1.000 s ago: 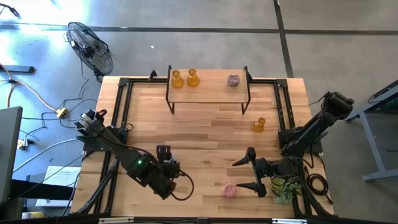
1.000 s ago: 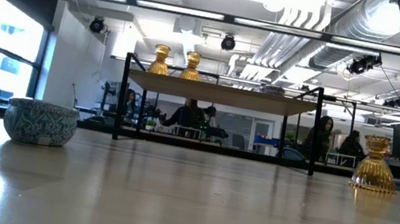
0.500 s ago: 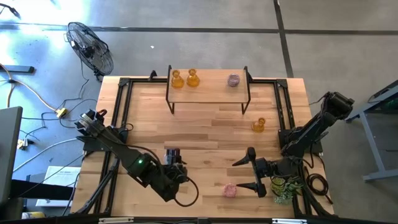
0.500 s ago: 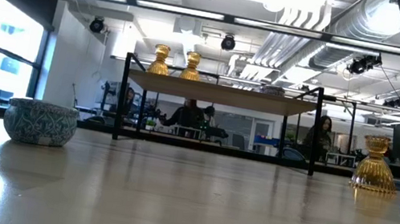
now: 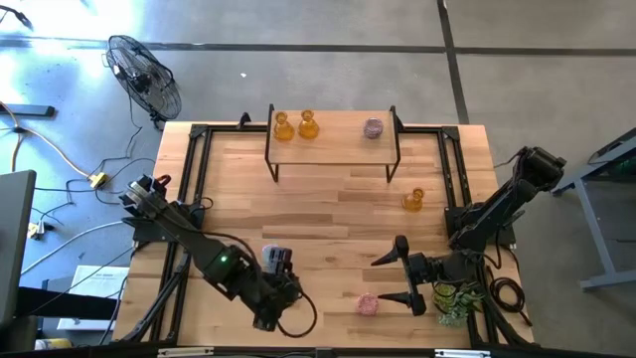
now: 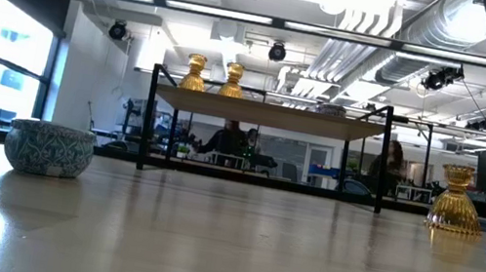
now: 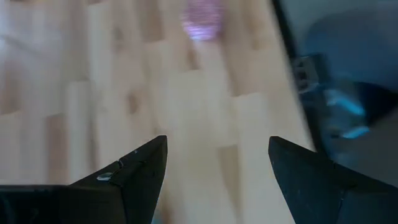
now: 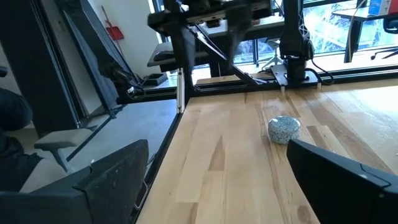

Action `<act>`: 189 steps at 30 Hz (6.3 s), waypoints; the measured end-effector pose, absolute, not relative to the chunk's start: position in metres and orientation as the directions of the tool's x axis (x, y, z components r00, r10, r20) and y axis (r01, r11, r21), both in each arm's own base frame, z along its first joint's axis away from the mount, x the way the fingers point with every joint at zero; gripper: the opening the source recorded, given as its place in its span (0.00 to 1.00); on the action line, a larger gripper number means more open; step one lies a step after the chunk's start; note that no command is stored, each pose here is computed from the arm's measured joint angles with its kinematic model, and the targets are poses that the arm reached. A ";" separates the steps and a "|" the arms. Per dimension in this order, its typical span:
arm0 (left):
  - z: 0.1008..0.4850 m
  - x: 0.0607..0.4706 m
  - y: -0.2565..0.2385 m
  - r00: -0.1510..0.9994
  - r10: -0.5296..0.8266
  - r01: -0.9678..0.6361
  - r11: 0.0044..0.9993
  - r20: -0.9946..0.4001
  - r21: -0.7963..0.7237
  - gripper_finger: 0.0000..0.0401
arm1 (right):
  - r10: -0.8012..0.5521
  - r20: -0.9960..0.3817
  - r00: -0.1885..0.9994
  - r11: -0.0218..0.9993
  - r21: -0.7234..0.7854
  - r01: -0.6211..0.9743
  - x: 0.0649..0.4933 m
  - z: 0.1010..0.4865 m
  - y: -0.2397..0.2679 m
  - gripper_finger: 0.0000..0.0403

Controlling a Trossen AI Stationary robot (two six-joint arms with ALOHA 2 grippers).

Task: Pick & Place candle stick holders
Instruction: Put the blue white scented candle on the shelf

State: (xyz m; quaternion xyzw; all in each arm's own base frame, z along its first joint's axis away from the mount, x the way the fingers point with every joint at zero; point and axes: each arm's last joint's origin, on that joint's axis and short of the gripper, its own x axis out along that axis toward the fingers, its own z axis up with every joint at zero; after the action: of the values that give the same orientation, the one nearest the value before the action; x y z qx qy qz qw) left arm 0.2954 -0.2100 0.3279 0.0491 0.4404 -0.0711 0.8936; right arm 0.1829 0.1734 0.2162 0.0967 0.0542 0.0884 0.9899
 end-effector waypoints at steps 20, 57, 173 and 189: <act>0.335 0.303 -0.217 0.658 -0.193 0.205 0.976 -0.728 -0.073 0.69 | 0.187 -0.094 0.978 0.966 0.197 -0.166 0.183 0.216 0.174 0.94; 0.330 0.299 -0.211 0.650 -0.058 0.057 0.998 -0.758 -0.028 0.96 | 0.189 -0.118 0.975 0.966 0.201 -0.163 0.183 0.213 0.173 0.94; 0.162 0.287 -0.110 0.135 -0.125 0.104 0.988 -0.983 -0.111 0.96 | 0.180 -0.126 0.976 0.971 0.183 -0.156 0.183 0.212 0.173 0.94; 0.162 0.292 -0.113 0.181 -0.169 0.092 0.984 -0.969 -0.155 0.71 | 0.179 -0.126 0.976 0.971 0.182 -0.155 0.183 0.212 0.173 0.94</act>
State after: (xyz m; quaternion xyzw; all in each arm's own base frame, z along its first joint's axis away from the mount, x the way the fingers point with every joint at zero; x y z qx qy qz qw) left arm 0.2923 -0.1127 0.1620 -0.0307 0.6342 -0.0850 0.7678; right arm 0.1826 0.1730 0.2122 0.0861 0.0708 0.0842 0.9902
